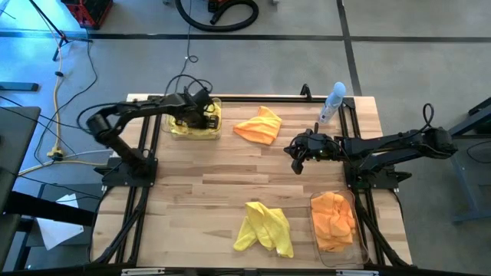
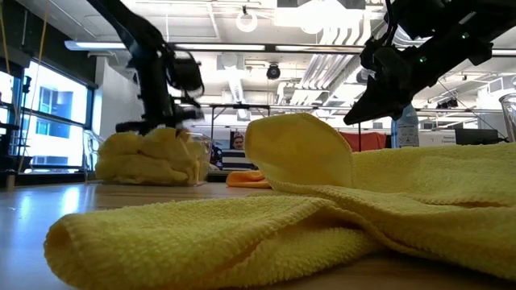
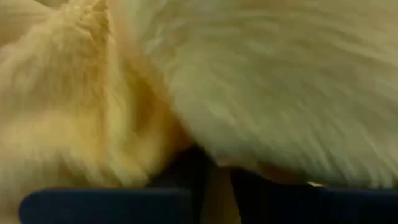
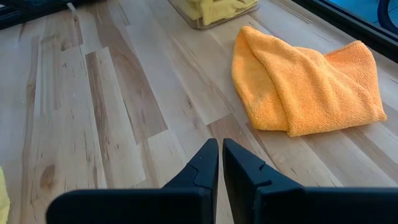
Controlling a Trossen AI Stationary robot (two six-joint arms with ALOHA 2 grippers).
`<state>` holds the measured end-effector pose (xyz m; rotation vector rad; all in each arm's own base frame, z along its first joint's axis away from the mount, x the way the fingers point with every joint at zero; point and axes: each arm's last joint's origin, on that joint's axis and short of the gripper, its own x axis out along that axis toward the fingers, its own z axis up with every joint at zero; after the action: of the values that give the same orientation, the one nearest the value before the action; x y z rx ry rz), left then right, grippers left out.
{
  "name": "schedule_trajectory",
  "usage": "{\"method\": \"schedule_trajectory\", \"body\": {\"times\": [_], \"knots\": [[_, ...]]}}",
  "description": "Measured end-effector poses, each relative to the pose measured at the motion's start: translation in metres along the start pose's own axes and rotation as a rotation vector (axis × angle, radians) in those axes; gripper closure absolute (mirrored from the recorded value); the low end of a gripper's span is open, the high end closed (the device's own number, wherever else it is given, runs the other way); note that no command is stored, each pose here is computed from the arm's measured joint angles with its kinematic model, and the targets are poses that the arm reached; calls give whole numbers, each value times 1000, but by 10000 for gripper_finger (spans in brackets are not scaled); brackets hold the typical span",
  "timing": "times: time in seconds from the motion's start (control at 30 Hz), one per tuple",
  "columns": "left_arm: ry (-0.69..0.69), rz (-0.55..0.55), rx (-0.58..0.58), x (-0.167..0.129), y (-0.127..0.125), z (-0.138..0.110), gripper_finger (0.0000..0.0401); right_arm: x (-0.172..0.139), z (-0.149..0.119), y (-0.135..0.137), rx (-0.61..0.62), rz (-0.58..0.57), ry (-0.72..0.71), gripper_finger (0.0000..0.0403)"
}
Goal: Sort microfiber towel by color & place in baskets
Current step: Put the yellow towel into the top transparent bin
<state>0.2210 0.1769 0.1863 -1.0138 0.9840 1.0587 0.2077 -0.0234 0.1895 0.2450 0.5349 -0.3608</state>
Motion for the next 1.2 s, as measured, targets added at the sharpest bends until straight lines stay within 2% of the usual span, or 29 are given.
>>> {"method": "schedule_trajectory", "body": {"times": [0.17,0.37,0.87,1.2], "knots": [[75,73,-40,32,2,4,342,0,0,0,1,0,0,384],[72,74,-49,38,4,6,342,0,0,0,-2,0,0,384],[-86,-55,-54,-30,5,-1,342,0,0,0,-2,0,1,384],[-258,-41,-58,-65,14,-3,342,0,0,0,-2,-1,1,384]]}}
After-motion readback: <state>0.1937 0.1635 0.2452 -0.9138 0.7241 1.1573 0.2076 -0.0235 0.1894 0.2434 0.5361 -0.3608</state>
